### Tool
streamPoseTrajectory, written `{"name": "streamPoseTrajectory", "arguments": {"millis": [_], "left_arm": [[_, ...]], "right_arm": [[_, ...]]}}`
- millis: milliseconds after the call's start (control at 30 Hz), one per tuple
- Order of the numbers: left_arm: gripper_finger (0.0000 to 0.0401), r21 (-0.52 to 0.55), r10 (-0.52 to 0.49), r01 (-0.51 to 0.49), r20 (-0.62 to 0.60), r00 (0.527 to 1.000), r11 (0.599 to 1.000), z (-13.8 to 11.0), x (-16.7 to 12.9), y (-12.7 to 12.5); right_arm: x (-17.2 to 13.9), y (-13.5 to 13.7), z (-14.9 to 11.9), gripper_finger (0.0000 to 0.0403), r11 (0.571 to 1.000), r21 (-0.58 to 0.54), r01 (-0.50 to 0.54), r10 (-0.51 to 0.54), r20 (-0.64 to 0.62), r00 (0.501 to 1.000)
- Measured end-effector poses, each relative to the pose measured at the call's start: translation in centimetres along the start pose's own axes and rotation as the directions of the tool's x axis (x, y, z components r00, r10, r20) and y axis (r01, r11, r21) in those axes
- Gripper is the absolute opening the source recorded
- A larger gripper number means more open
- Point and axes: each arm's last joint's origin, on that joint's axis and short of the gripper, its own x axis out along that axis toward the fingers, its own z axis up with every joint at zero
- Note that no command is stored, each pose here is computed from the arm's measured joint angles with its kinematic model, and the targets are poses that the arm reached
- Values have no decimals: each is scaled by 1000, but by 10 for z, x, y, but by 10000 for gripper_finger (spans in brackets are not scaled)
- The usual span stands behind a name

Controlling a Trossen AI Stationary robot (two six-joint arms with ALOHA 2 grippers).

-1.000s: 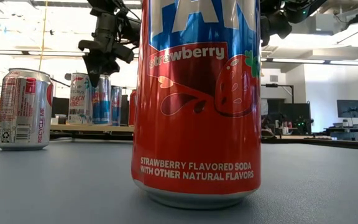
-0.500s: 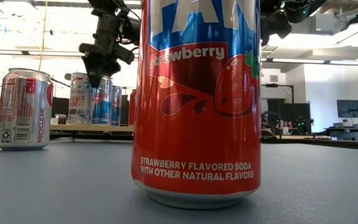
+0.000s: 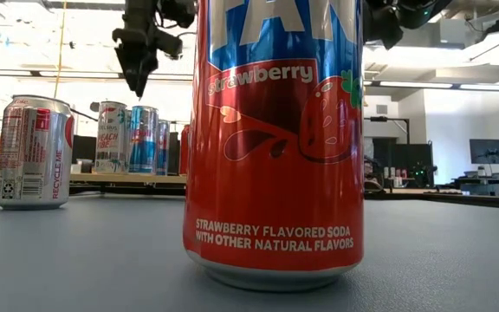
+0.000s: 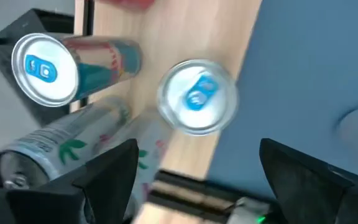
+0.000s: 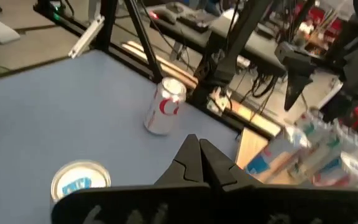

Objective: Place canned beverage on shelf
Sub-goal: Put the left blue soda can on the shelf aligned with the other blue soda can

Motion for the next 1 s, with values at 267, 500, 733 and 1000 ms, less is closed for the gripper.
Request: {"name": "streamPoseTrajectory", "arguments": {"millis": [267, 500, 733, 1000], "left_arm": [[323, -143, 127, -91, 262, 957, 985, -35, -41, -22], [323, -203, 195, -95, 556, 808, 975, -74, -33, -55], [323, -293, 295, -120, 684, 667, 949, -110, -11, -71], [322, -443, 477, -186, 750, 459, 877, -139, -32, -70]], "right_arm": [[26, -1, 1, 0, 999, 29, 31, -35, 133, 991], [77, -27, -12, 0, 988, 131, 87, -97, 75, 992], [131, -63, -13, 0, 973, 222, 57, -37, -93, 995], [186, -92, -30, 0, 954, 273, 123, -76, -179, 981]]}}
